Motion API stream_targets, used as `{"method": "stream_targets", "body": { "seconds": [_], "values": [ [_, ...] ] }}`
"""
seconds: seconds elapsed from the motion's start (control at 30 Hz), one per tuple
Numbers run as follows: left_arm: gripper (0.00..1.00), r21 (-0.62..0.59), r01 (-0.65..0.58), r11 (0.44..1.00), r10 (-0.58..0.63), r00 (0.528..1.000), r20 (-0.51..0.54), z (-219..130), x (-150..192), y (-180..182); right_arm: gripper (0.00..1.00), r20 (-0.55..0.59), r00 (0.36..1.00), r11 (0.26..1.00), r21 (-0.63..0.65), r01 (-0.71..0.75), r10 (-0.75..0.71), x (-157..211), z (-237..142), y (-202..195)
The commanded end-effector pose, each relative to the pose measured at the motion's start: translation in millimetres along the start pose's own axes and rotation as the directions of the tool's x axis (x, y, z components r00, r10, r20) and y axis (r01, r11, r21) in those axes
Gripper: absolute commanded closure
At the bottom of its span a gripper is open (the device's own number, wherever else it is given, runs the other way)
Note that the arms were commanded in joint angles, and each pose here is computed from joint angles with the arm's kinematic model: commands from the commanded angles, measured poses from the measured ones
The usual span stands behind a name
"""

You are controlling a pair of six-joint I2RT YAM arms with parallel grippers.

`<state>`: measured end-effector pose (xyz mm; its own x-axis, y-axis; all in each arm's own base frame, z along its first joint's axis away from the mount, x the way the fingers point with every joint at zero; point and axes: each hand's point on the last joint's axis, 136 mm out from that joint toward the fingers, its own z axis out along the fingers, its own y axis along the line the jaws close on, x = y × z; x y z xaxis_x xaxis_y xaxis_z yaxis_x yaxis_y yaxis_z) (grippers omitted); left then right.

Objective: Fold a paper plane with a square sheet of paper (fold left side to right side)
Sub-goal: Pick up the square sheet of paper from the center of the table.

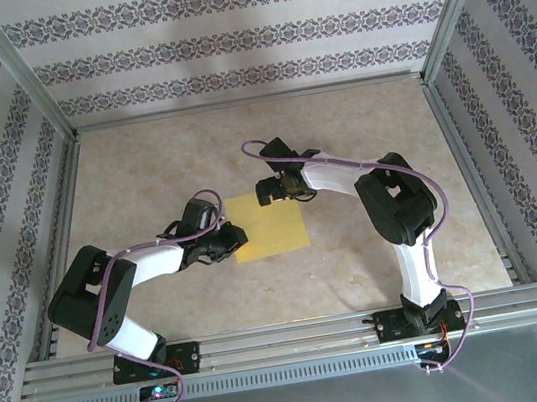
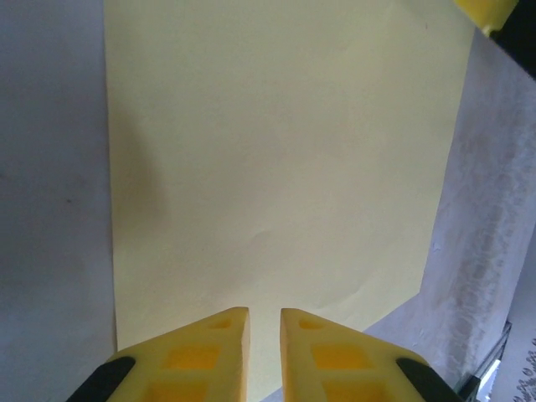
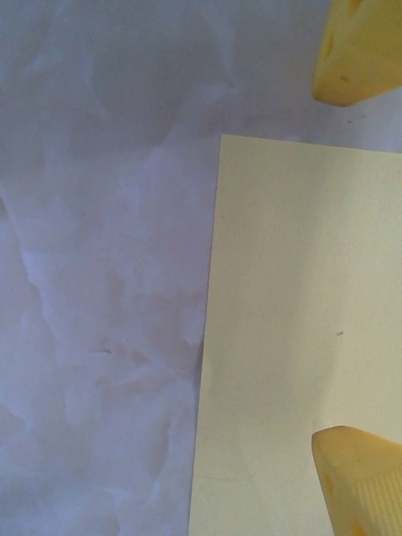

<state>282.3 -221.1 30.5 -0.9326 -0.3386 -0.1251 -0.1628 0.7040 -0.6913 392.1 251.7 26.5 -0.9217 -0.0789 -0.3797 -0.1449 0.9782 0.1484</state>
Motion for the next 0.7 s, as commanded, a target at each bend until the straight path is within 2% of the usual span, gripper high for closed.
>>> {"method": "stream_targets", "body": {
  "seconds": [0.0,0.33,0.67],
  "values": [
    [0.84,-0.037,-0.020,0.999,0.020,1.000,-0.009,4.6,4.2,6.3,0.02,-0.046,0.999,1.000,0.002,0.018,-0.018,16.6,2.1,-2.2],
    [0.86,-0.049,-0.011,0.999,0.010,0.999,-0.033,11.3,8.2,13.1,0.02,-0.108,0.994,1.000,-0.008,0.020,-0.021,41.6,-0.2,8.3],
    [0.89,-0.069,0.004,0.998,-0.007,0.999,-0.038,12.7,11.4,20.4,0.02,-0.116,0.992,0.998,-0.045,0.038,-0.043,41.0,-5.5,25.5]
  ]
}}
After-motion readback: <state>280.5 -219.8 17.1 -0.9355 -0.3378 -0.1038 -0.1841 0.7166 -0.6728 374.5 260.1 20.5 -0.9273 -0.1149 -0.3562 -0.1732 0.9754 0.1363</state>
